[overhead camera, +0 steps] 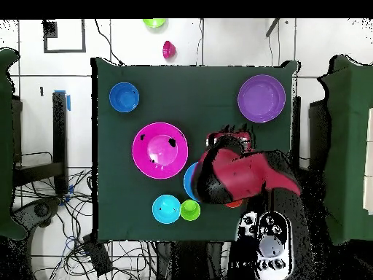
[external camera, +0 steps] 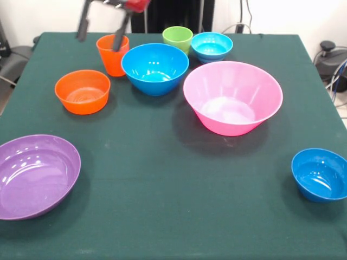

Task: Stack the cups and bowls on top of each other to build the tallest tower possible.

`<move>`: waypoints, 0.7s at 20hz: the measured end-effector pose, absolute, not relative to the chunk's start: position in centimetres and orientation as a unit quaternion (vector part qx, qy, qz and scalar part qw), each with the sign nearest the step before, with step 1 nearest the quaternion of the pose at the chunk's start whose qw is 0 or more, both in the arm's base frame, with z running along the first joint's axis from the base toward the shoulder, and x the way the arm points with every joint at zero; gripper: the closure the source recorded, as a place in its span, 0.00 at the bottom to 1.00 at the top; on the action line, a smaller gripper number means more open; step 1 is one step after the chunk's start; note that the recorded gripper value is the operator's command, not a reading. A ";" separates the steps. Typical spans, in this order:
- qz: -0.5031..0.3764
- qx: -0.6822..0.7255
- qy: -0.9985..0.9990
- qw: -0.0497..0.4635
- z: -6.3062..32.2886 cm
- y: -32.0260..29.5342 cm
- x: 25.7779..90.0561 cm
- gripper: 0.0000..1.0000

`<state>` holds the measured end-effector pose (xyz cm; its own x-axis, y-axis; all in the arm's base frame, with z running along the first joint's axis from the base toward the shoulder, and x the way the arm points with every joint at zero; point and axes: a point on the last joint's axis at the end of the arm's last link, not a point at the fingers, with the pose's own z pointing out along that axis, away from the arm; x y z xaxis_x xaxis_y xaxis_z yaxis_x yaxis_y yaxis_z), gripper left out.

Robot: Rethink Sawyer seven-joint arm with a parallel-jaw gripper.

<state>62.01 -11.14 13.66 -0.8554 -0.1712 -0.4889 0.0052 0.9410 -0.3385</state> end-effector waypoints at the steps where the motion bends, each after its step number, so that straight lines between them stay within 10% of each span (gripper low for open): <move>1: -0.155 -0.025 0.953 0.260 13.0 -12.3 62.1 0.00; 14: 0.047 0.168 0.984 0.029 15.3 -10.3 56.6 0.00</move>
